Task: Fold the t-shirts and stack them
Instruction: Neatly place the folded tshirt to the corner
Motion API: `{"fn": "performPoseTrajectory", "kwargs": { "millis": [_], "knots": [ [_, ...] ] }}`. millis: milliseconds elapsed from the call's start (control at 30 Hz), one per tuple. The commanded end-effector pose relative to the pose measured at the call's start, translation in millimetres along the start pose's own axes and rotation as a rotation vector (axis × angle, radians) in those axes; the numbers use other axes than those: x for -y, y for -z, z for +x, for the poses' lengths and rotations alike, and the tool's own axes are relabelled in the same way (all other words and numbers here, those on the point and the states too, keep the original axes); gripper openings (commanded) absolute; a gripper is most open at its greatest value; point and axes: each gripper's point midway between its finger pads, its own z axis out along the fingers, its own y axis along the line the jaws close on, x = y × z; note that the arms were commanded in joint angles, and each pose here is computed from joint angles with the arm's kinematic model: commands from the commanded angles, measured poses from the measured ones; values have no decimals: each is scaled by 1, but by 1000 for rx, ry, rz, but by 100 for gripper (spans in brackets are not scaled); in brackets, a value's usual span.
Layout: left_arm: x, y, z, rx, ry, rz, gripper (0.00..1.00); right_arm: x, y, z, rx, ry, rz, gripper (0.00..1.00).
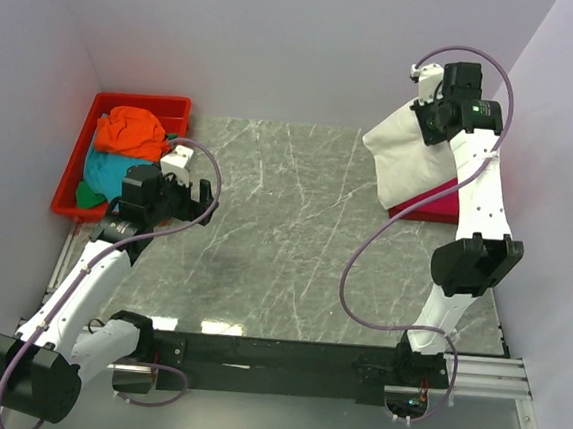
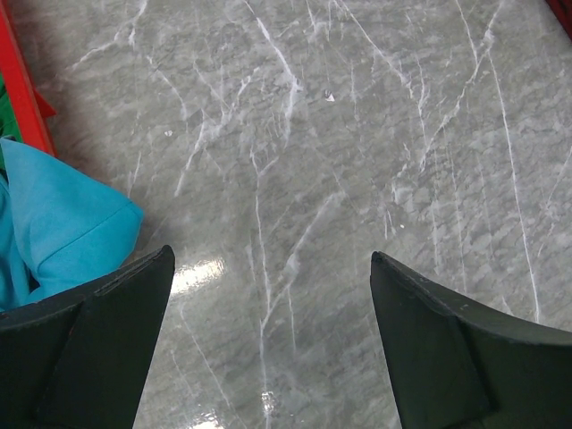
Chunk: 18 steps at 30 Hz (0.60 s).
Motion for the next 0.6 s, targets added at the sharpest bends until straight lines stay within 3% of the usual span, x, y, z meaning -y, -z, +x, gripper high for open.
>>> {"fn": "performPoseTrajectory", "kwargs": {
  "millis": [0, 567],
  "knots": [
    [6, 6, -25, 65, -28, 26, 96, 28, 33, -24, 109, -2, 73, 0],
    [6, 1, -19, 42, -26, 33, 96, 90, -56, 34, -50, -51, 143, 0]
  ]
}}
